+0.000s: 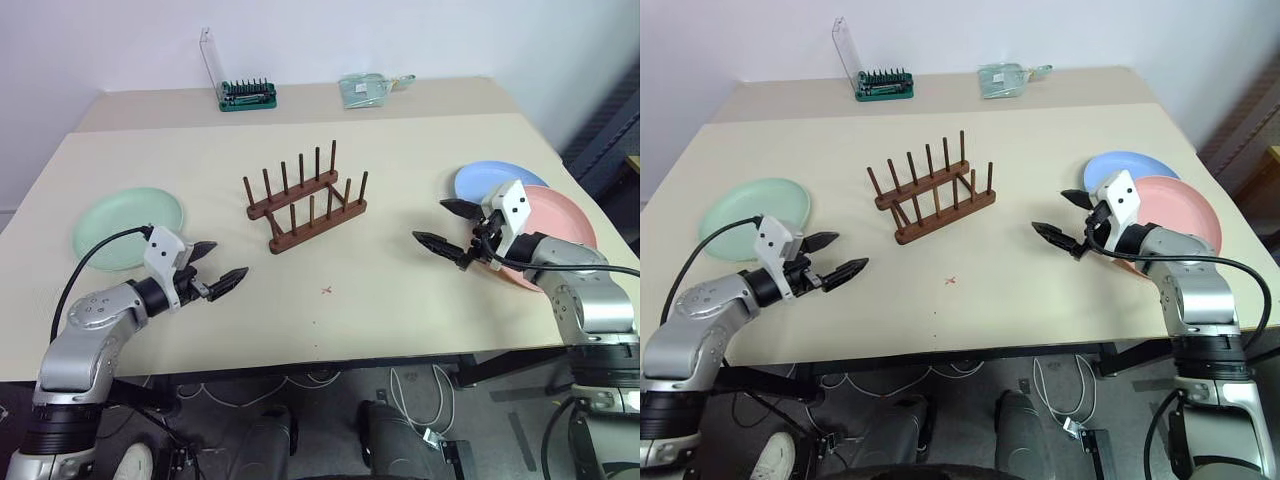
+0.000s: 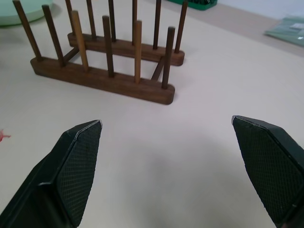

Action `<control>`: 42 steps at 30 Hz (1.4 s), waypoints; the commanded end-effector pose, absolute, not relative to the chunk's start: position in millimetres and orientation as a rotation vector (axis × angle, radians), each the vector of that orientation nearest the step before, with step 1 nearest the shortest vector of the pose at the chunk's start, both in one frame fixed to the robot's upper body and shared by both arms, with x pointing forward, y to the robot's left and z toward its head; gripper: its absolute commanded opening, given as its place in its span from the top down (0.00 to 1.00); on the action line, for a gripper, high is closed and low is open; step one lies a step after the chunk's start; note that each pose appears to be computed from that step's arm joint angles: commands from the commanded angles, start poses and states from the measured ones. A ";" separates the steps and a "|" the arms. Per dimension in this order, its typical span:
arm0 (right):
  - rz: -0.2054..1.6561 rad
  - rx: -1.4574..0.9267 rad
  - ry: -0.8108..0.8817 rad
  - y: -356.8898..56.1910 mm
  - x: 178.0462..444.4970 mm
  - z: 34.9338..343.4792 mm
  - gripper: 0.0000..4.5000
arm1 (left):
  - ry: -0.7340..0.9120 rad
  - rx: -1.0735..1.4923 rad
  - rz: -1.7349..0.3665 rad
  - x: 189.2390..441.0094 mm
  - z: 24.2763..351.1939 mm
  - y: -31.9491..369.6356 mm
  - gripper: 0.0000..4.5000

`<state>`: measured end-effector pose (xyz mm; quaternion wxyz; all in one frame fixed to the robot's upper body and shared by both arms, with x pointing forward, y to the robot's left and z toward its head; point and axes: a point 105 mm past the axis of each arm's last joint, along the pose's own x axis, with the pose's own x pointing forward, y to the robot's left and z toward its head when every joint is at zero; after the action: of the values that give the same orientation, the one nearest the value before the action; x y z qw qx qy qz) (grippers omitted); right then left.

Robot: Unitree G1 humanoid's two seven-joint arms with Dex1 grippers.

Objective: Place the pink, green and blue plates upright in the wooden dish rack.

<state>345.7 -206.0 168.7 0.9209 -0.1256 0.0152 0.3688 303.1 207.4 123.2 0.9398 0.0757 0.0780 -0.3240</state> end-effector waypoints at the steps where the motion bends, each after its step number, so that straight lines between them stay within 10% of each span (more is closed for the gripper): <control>1: 0.777 -0.269 -0.012 -201.5 347.5 179.2 0.01 | 0.106 0.172 -0.652 300.0 138.2 208.1 0.00; 18: 0.825 -0.271 -0.001 -180.5 335.7 173.5 0.01 | 0.216 0.173 -0.796 286.8 112.2 179.7 0.00; 36: 0.839 -0.185 0.030 -144.3 302.7 150.5 0.01 | 0.243 0.303 -0.815 368.4 76.2 126.6 0.00; 42: 0.833 -0.181 0.025 -142.4 302.8 151.9 0.00 | 0.216 0.298 -0.880 364.1 75.9 117.0 0.53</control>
<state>306.5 -150.0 137.6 0.9142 -0.0870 0.0410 0.3937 368.0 116.5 87.7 0.8930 0.1360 0.0862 -0.4202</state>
